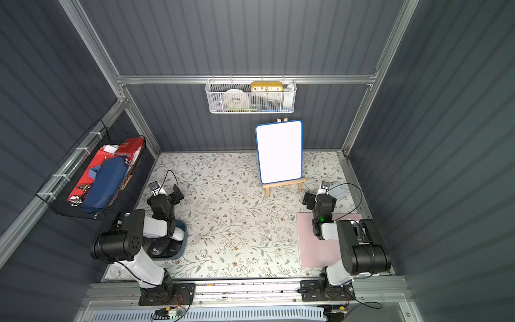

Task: Take out the mouse from the storage box
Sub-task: Move the storage box to the center of the board.

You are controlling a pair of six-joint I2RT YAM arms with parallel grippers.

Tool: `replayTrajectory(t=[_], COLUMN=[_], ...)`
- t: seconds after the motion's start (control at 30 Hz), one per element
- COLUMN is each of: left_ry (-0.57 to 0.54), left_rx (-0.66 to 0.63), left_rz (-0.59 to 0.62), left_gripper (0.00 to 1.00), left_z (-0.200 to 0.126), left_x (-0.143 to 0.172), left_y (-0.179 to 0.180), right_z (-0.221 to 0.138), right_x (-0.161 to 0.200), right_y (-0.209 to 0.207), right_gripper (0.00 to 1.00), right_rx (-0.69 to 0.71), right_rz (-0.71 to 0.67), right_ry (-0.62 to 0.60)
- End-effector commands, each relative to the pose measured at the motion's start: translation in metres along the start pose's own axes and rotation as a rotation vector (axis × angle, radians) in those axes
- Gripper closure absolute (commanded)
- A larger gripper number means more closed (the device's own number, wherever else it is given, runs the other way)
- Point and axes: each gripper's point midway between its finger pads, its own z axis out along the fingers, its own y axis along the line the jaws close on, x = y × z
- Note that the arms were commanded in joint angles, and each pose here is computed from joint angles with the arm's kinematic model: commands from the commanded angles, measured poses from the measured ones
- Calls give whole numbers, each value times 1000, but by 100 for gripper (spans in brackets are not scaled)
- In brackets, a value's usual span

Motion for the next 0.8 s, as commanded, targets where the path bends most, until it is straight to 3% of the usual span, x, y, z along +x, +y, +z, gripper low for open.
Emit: replayTrajectory(t=[0.0,0.6,0.77], left_ry=[-20,-25,-90], left_rx=[-10,-15,1], left_rz=[-19,-19,78], left_gripper=[1,1,0], left_z=[1,-1,-28], left_x=[-8,-9,-42], left_y=[2,3,-25], right_z=[3,2,-24], right_x=[-7,-8,-23], right_y=[1,0,27], right_gripper=[1,1,1], right_rx=[-1,-2,-128], right_rz=[10,11,-76], right_ry=[-19,-24,-116])
